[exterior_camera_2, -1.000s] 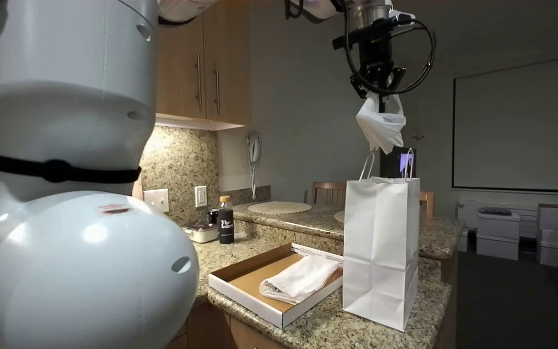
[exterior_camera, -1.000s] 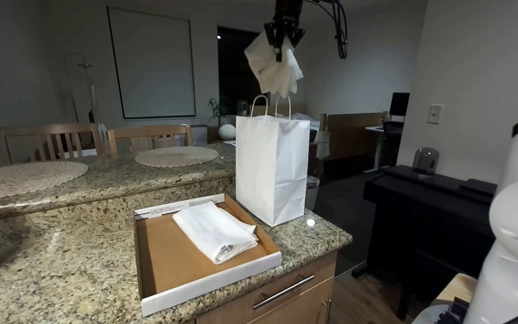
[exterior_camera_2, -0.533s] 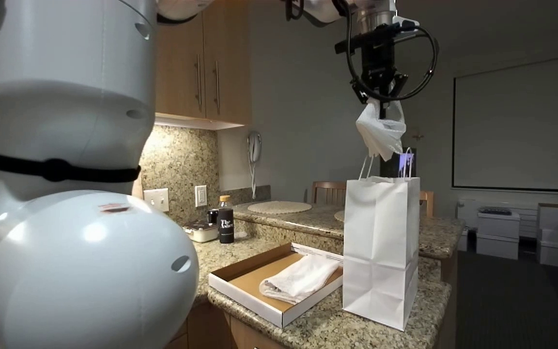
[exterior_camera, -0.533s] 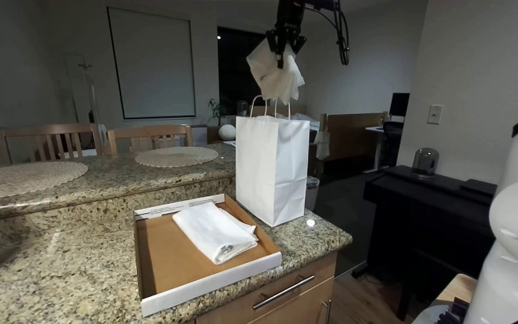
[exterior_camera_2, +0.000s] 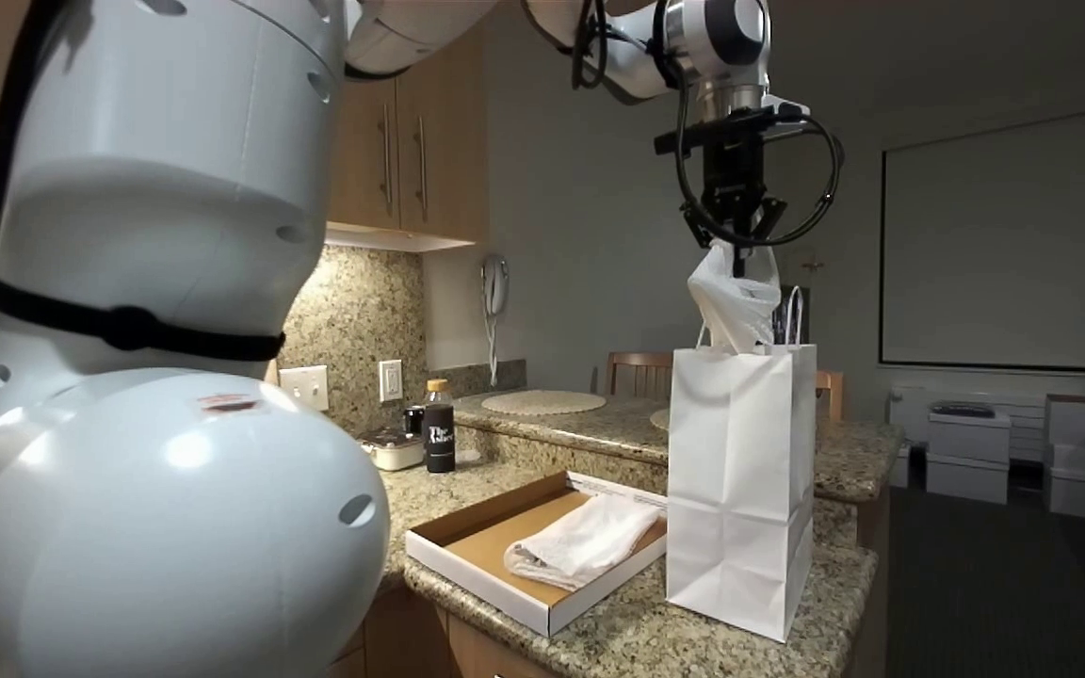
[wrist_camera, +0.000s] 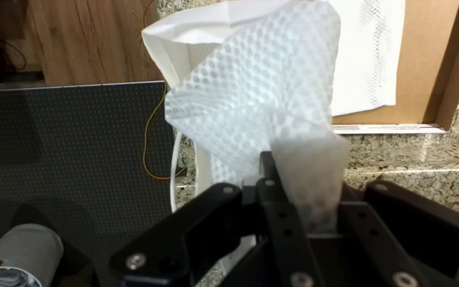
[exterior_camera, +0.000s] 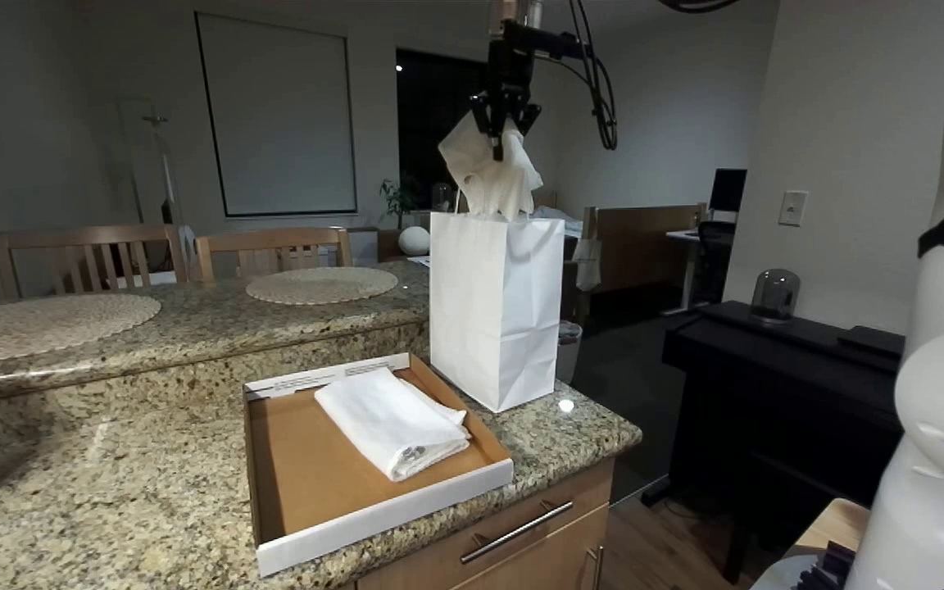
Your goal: Pick the cloths in the box and put them in the bag
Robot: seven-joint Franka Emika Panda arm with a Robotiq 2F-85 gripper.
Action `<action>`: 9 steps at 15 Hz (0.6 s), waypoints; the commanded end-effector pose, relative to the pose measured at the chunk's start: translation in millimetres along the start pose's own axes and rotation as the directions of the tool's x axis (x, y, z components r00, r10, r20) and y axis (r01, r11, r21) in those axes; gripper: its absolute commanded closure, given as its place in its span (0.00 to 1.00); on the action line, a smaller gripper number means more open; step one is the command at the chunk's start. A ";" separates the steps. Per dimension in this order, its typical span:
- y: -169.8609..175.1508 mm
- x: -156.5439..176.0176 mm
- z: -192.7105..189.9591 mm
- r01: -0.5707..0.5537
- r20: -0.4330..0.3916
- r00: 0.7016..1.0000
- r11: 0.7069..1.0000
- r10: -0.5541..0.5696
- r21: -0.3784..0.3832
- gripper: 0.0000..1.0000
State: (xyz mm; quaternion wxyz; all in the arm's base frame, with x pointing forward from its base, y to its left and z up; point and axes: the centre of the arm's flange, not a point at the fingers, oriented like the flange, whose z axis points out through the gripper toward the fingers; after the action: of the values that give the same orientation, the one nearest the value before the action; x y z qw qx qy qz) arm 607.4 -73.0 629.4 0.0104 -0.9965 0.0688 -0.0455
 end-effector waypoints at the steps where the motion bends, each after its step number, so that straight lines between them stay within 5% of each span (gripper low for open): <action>1: -4.9 1.2 2.9 -0.039 -0.024 0.999 0.999 0.039 -0.005 0.63; 9: -4.0 -3.8 -0.9 -0.076 -0.024 0.997 0.997 0.076 -0.005 0.19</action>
State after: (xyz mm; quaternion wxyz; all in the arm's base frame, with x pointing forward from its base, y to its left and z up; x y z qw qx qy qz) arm 611.4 -71.2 625.6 0.0111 -0.9945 0.0929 -0.0470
